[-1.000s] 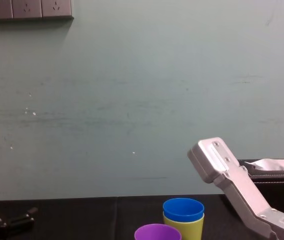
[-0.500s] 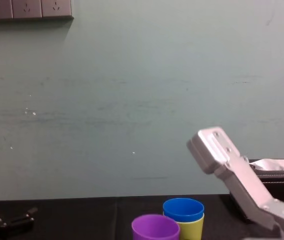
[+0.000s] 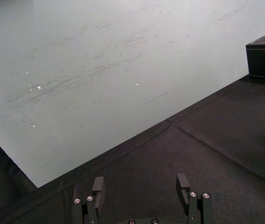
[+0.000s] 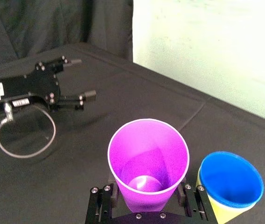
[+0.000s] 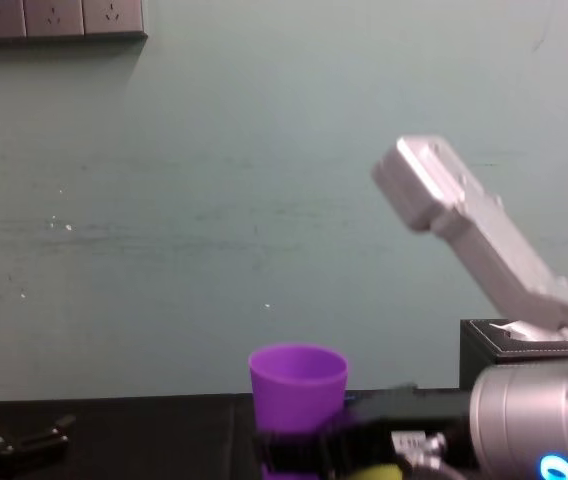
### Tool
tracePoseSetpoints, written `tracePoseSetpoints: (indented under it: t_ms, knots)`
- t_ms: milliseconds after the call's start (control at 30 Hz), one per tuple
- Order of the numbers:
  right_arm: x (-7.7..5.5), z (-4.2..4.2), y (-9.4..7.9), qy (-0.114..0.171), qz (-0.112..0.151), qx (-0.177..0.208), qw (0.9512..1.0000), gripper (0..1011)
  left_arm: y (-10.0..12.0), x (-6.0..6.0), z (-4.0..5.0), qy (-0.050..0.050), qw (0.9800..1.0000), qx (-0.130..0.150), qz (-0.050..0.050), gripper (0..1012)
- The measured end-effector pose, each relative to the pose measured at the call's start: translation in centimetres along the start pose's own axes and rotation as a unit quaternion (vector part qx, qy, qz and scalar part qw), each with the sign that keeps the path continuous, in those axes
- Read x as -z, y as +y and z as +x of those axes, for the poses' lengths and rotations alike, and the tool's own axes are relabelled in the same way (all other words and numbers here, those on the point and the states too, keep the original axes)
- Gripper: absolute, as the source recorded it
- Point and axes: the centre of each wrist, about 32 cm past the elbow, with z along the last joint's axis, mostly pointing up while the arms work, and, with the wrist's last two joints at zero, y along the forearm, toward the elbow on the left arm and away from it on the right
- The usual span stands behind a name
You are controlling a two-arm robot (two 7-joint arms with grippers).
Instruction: Stack the three plastic cups sequentially using one hand.
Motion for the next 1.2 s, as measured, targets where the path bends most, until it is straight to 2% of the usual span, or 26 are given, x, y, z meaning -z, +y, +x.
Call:
tracePoseSetpoints:
  t_ms: [67, 100, 200, 333, 533, 767, 1200]
  knots:
    - [-1.2, 0.35, -0.2, 0.000, 0.002, -0.001, 1.0000, 697, 0.0, 0.0, 0.00, 0.000, 1.0000, 0.000, 0.000, 1000]
    - [-1.2, 0.35, -0.2, 0.000, 0.002, -0.001, 1.0000, 697, 0.0, 0.0, 0.00, 0.000, 1.0000, 0.000, 0.000, 1000]
    - [-2.4, 0.96, -0.4, 0.000, 0.005, 0.003, 1.0000, 697, 0.0, 0.0, 0.00, 0.000, 1.0000, 0.000, 0.000, 1000]
    - [-3.8, 2.12, -0.7, 0.003, 0.011, 0.014, 0.9998, 697, 0.0, 0.0, 0.00, 0.000, 1.0000, 0.000, 0.000, 1000]
    - [-4.7, 3.75, -0.6, 0.010, 0.011, 0.036, 0.9992, 697, 0.0, 0.0, 0.00, 0.000, 1.0000, 0.000, 0.000, 1000]
    - [-4.6, 5.00, -0.3, 0.020, 0.003, 0.055, 0.9983, 697, 0.0, 0.0, 0.00, 0.000, 1.0000, 0.000, 0.000, 1000]
    - [-3.4, 5.53, 0.6, 0.026, -0.011, 0.068, 0.9973, 697, 0.0, 0.0, 0.00, 0.000, 1.0000, 0.000, 0.000, 1000]
